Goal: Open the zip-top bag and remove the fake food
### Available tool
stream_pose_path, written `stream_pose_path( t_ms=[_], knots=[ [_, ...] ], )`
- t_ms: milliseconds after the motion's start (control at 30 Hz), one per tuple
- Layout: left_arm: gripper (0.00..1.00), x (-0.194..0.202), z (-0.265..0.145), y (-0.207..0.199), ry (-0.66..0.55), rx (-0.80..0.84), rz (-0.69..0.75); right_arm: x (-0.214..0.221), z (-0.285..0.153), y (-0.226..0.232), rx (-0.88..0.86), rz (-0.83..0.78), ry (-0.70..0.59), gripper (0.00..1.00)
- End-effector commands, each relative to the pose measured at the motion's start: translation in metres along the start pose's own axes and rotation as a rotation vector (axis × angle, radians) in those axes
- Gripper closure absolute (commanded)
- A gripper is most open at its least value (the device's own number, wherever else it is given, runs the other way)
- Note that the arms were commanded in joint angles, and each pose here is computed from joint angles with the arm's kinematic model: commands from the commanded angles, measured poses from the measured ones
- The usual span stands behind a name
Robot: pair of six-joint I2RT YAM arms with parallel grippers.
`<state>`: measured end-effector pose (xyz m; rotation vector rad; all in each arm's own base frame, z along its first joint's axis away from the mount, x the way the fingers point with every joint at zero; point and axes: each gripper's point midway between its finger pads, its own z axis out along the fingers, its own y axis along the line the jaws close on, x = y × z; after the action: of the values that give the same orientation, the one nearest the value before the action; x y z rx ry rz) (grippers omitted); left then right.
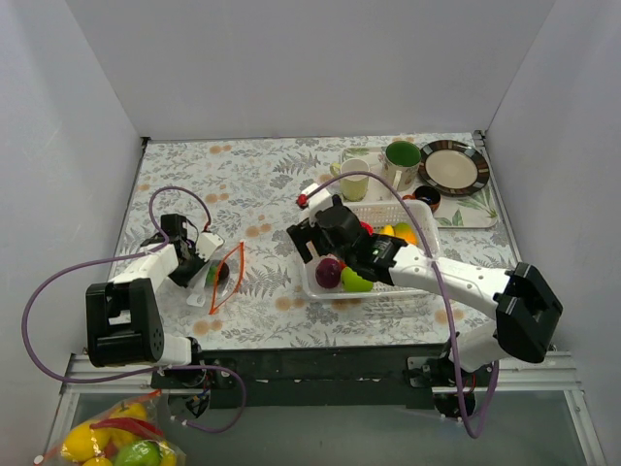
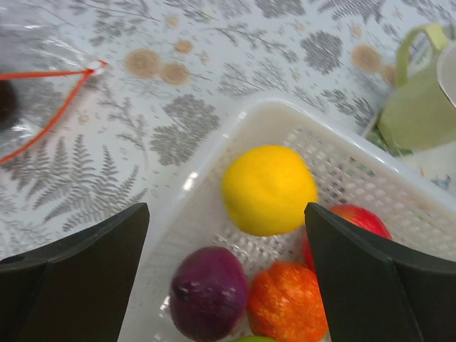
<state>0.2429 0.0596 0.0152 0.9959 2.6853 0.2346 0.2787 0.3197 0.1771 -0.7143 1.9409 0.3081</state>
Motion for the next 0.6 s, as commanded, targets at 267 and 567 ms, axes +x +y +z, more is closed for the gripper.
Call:
stream_pose_path(
  t_ms=[267, 567],
  knots=[
    [1.0, 0.009, 0.017, -0.039, 0.033, 0.168, -0.007, -0.014, 0.025, 0.174, -0.486, -0.152, -0.186, 0.18],
    [1.0, 0.008, 0.015, -0.05, 0.038, 0.191, -0.015, -0.023, 0.06, 0.215, -0.58, -0.164, -0.214, 0.06]
  ],
)
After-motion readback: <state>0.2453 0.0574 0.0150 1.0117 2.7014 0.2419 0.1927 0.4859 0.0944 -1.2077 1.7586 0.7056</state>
